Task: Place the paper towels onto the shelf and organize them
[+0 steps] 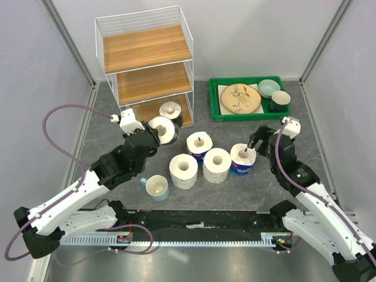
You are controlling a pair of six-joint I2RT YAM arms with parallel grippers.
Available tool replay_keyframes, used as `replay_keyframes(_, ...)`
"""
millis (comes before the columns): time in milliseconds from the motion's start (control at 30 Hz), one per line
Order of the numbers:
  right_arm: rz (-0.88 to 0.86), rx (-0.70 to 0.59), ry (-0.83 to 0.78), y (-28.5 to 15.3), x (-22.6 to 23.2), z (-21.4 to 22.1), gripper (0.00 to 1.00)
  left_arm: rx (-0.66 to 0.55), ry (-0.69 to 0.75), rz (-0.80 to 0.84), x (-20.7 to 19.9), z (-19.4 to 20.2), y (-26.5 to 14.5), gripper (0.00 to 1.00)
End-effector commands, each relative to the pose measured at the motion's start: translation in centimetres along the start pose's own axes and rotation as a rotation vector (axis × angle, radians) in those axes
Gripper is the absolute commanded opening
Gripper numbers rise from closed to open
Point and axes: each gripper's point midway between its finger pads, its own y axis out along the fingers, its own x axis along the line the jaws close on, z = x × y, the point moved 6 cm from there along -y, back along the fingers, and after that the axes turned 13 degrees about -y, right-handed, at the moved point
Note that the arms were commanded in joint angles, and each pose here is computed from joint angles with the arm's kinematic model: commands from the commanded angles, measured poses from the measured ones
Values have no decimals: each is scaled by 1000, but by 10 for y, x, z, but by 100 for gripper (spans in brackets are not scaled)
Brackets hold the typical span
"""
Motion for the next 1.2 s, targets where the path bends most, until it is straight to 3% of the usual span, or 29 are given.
replay_keyframes(0, 7, -44, 17, 0, 2, -15, 89, -133, -34, 14, -6, -37, 9, 40)
replay_keyframes(233, 9, -43, 5, 4, 4, -15, 90, -140, -52, -72, 16, -40, 49, 41)
replay_keyframes(500, 22, -38, -11, 8, 3, -13, 90, -116, -60, -151, 36, -15, 97, 40)
replay_keyframes(900, 21, -22, -15, 16, 6, -5, 90, -231, -81, -243, 63, -25, 127, 40)
replay_keyframes(1167, 20, -13, -21, 19, 7, -3, 91, -243, -88, -262, 69, -12, 155, 39)
